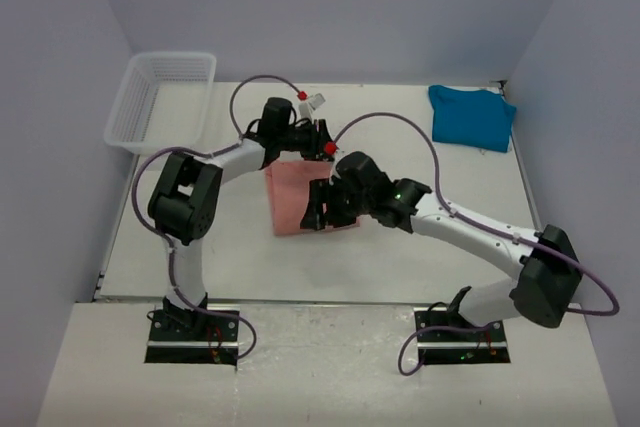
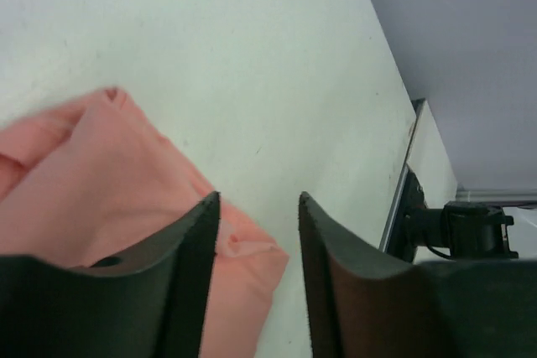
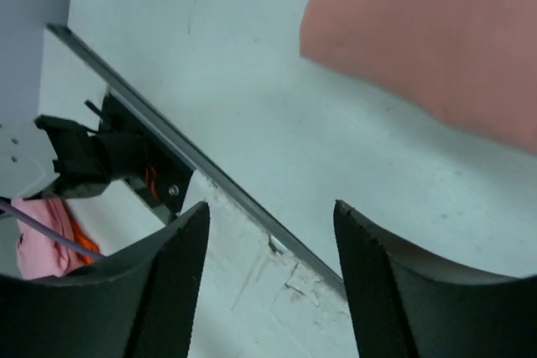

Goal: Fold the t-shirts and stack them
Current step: Fold the long partially folded tshirt into a neat square

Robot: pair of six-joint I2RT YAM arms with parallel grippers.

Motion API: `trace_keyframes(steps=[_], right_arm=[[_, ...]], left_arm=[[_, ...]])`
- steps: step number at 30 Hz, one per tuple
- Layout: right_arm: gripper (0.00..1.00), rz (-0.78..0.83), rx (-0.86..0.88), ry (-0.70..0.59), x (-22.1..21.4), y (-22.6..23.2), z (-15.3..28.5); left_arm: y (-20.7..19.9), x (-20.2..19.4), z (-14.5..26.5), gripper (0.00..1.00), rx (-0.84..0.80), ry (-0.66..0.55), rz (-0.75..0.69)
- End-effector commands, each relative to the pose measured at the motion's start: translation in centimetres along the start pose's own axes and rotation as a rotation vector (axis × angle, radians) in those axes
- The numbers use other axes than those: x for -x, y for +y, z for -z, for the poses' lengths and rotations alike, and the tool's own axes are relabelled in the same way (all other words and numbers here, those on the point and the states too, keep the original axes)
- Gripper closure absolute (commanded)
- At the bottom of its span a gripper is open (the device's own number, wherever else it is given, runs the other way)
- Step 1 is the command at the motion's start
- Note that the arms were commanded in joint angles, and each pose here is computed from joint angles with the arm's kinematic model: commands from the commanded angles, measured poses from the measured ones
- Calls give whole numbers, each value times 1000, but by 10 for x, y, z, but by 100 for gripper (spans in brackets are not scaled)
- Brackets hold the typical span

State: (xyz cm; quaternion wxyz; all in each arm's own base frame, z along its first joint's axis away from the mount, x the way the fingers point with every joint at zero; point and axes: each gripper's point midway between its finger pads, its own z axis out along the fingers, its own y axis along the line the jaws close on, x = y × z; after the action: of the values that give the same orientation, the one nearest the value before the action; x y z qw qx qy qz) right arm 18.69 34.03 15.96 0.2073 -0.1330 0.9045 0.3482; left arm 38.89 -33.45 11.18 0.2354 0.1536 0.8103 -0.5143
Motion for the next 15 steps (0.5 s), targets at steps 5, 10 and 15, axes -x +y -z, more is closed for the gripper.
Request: trace_keyframes(steps=[5, 10, 15], right_arm=[[25, -31, -193, -87, 67, -97, 28], [22, -48, -242, -8, 89, -150, 5], [20, -85, -182, 36, 97, -175, -16]], left_arm=[[-81, 85, 45, 42, 94, -186, -182], [-60, 64, 48, 41, 321, -166, -125], [-46, 25, 39, 46, 456, -117, -111]])
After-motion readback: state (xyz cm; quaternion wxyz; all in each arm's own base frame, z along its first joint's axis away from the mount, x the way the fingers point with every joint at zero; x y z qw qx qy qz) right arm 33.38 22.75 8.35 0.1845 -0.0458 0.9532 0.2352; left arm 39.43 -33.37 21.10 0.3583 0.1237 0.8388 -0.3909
